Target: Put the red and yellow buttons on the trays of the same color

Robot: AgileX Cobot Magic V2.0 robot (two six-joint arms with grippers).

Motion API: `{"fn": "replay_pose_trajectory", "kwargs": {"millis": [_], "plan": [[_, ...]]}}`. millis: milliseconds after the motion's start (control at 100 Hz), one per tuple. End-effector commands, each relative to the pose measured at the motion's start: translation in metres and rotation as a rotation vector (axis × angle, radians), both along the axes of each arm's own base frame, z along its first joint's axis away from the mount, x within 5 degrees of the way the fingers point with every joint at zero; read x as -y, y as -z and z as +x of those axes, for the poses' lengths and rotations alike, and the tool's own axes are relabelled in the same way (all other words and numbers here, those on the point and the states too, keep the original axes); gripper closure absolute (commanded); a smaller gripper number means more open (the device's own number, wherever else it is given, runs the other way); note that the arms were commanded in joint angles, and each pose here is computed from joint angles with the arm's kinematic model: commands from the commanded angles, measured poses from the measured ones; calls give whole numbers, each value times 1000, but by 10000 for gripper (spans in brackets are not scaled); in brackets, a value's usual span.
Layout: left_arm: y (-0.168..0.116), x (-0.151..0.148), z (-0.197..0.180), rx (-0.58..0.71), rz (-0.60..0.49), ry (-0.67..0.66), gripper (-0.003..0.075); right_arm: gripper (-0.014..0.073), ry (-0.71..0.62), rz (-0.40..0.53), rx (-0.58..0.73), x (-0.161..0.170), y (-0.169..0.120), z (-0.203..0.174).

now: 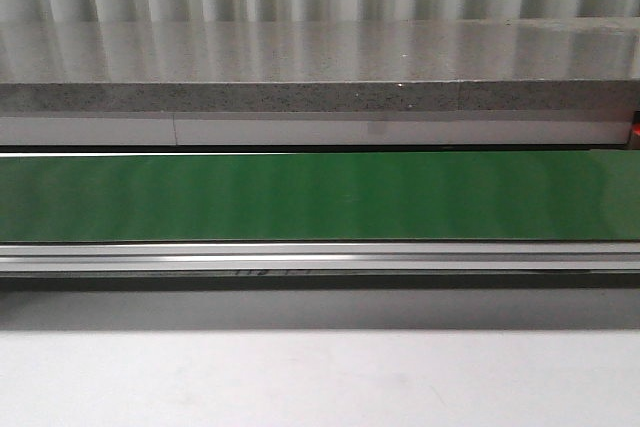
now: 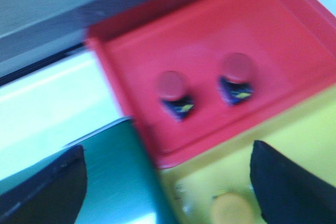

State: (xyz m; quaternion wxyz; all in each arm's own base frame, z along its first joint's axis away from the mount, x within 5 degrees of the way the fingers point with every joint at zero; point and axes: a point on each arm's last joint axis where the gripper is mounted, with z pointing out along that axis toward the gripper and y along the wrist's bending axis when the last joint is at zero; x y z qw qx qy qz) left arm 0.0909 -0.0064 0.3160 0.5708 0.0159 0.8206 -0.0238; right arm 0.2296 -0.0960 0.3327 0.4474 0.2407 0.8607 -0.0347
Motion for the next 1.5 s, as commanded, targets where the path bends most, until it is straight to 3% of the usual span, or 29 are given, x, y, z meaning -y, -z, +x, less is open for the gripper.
{"fn": "replay_pose_trajectory", "kwargs": {"millis": [0, 190, 310, 450, 740, 890, 1010, 1250, 1320, 1490], "plan": [[-15, 2, 1, 90, -9, 26, 740, -32, -106, -82, 100, -24, -30, -10], [-15, 2, 1, 90, -9, 26, 740, -26, -338, -128, 87, -71, -44, -33], [-15, 2, 1, 90, -9, 26, 740, 31, -419, -129, 65, -86, -38, -45], [-15, 2, 1, 90, -9, 26, 740, 193, -456, -118, 31, -93, -20, -59], [-15, 2, 1, 90, -9, 26, 739, 651, -461, -105, -14, -94, 0, -75], [-15, 2, 1, 90, -9, 26, 726, 662, -464, -100, -30, -94, 1, -76], [-15, 2, 1, 90, -9, 26, 624, 662, -465, -98, -37, -94, 1, -76], [-15, 2, 1, 90, -13, 25, 225, 662, -465, -98, -37, -94, 1, -76], [-15, 2, 1, 94, -13, 26, 180, 662, -465, -98, -37, -94, 1, -76], [-16, 2, 1, 97, -14, 26, 173, 662, -465, -98, -37, -94, 1, -76]]}}
